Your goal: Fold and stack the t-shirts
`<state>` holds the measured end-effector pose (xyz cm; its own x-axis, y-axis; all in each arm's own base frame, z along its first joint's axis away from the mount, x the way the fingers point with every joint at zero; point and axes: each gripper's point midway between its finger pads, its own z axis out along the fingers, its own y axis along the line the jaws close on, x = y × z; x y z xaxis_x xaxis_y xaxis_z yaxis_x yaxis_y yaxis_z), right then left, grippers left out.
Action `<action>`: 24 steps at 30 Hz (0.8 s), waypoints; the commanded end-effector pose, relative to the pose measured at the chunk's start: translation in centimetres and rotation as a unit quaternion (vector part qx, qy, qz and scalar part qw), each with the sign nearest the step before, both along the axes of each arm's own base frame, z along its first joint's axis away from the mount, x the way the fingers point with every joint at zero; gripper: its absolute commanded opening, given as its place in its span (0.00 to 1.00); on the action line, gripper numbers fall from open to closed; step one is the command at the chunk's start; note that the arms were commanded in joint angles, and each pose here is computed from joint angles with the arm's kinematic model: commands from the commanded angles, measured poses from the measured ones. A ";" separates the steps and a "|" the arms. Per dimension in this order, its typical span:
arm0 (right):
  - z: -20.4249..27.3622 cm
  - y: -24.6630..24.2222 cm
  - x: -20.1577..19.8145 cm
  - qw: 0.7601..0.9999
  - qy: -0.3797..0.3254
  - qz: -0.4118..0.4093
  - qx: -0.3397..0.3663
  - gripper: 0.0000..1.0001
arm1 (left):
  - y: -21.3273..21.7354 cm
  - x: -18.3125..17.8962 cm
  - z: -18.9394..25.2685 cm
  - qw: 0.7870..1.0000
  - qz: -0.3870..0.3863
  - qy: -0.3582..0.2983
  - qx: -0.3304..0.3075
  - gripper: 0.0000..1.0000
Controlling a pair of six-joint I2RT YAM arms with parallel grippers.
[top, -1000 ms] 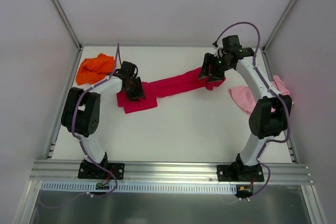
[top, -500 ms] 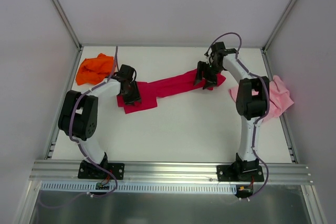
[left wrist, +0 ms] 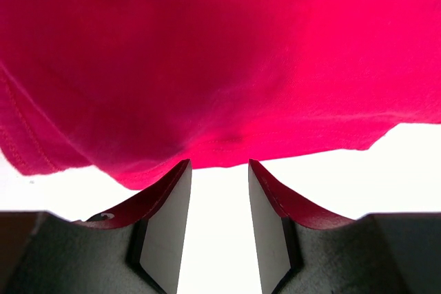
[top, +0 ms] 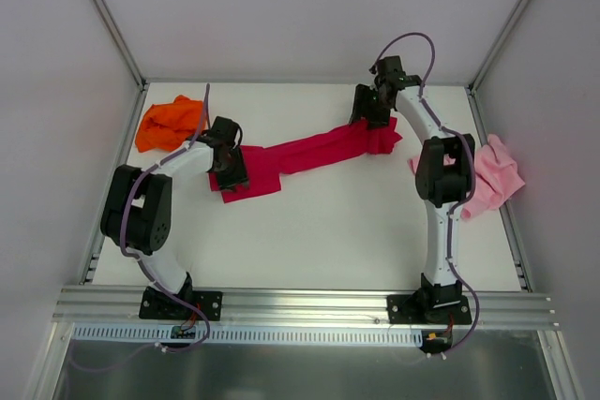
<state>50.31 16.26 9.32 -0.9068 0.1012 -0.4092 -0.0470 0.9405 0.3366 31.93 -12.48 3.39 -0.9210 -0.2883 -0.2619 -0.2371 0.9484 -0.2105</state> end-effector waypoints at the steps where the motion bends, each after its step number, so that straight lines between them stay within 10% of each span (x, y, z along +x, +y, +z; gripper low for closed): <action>1: 4.2 -2.3 3.3 0.992 -0.105 -0.043 -0.050 0.63 | 0.9 -0.5 1.4 1.000 -0.006 -0.012 0.017 0.39; 11: 6.4 -10.9 3.3 0.939 -0.156 -0.099 -0.291 0.61 | 1.0 -0.5 1.7 1.000 -0.002 -0.014 0.020 0.39; 24: 9.5 -8.4 0.0 0.955 -0.162 -0.039 -0.246 0.71 | 0.3 -0.3 1.5 1.000 -0.012 -0.016 0.005 0.39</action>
